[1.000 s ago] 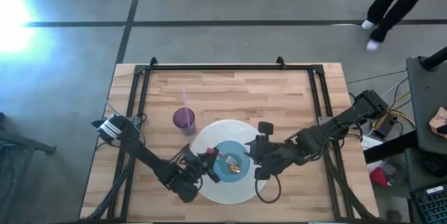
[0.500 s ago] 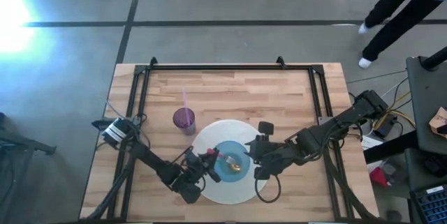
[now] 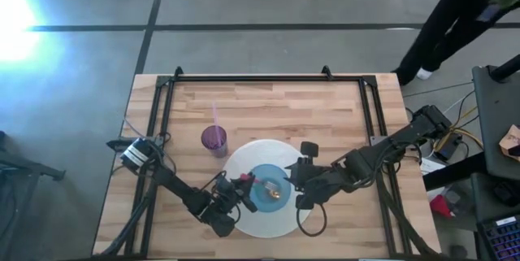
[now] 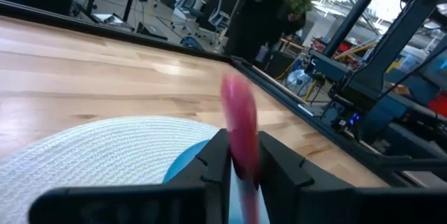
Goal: Pick & Place Utensil
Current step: Put the fork into the bowl
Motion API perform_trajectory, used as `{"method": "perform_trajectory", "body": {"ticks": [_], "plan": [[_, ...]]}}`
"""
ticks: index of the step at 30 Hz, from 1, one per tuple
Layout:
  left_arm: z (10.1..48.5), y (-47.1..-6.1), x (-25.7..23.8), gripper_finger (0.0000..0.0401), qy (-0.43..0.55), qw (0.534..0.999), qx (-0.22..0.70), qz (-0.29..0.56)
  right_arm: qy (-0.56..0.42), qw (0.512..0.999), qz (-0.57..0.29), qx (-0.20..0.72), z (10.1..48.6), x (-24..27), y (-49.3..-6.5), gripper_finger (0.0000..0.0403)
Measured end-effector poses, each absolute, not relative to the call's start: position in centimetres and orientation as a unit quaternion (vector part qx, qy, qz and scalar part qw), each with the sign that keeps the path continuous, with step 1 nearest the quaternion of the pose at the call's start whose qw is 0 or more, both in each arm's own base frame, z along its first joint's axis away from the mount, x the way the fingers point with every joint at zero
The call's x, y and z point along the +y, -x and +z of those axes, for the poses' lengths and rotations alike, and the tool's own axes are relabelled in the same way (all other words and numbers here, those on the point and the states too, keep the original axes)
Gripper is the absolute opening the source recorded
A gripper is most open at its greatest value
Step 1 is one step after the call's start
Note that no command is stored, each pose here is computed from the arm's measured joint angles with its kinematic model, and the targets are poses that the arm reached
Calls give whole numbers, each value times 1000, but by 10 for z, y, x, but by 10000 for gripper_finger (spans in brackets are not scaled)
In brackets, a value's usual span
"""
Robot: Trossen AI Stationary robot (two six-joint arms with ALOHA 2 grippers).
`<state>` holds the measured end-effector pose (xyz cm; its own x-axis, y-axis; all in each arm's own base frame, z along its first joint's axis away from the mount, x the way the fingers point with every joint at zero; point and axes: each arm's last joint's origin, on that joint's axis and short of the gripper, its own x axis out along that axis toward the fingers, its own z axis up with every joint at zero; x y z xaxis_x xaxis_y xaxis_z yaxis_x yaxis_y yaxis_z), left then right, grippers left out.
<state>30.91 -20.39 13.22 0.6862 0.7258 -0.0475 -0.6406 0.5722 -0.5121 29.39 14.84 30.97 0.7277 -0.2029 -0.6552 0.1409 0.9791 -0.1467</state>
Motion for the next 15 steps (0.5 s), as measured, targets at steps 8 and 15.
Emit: {"method": "perform_trajectory", "body": {"ticks": [8, 15], "plan": [[132, -309, -204, 79, 254, 884, -82, 384, 43, 928, -93, 357, 310, 148, -294, 121], [135, -310, -205, 90, 220, 898, -59, 378, 40, 928, -84, 361, 309, 149, -294, 112]]}}
